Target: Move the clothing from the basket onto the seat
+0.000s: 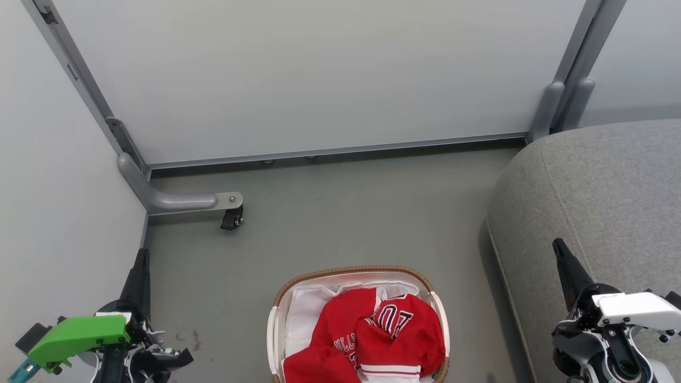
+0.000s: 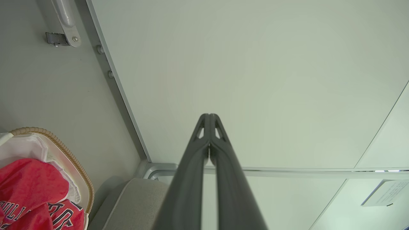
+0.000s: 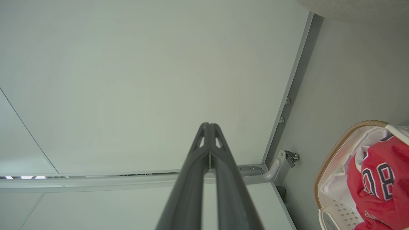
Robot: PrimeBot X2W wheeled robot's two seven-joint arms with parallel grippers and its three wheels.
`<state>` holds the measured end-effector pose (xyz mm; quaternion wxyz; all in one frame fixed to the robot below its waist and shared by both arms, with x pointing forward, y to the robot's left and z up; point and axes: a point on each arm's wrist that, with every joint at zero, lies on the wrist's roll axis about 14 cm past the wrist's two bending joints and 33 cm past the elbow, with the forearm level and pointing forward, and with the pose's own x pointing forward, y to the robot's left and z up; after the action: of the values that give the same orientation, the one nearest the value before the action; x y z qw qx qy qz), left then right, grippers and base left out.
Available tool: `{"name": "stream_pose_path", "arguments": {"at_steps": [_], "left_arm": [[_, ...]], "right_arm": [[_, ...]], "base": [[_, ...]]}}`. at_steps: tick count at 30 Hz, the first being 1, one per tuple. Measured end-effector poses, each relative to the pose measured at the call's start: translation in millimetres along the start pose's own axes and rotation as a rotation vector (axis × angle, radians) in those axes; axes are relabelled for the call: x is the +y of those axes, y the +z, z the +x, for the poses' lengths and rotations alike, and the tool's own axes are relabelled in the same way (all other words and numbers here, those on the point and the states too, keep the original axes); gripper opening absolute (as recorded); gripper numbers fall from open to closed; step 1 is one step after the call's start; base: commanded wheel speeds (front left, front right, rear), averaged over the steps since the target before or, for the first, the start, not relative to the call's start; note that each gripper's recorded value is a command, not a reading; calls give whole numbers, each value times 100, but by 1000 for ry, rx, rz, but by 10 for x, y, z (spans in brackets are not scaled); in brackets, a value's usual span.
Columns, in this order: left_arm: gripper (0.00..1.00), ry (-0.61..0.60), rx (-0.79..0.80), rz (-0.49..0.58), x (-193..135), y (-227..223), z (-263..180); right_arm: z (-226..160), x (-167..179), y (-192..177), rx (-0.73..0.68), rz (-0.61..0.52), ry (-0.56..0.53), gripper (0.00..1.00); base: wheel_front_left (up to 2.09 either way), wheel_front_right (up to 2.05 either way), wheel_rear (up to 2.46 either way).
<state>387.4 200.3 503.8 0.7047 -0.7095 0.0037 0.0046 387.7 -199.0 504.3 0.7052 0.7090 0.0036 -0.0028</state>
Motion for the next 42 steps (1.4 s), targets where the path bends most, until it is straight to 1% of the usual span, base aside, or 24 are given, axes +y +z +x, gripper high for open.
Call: {"name": "stream_pose_path", "arguments": {"at_steps": [29,30,36,42], "left_arm": [[0,0,0,0,0,0,0],[100,6,0,-1,21,-2,-5],[100,100,3,-17,334,-47,-144],[100,103,3,-8,343,-105,-145]], "right_arm": [[0,0,1,0,0,0,0],[-7,-22,-3,0,2,-6,100],[-134,-317,-48,-2,23,-94,100],[-142,-341,-51,-17,14,-101,100]], "base": [[0,0,0],[0,0,0],[0,0,0],[0,0,0]]}}
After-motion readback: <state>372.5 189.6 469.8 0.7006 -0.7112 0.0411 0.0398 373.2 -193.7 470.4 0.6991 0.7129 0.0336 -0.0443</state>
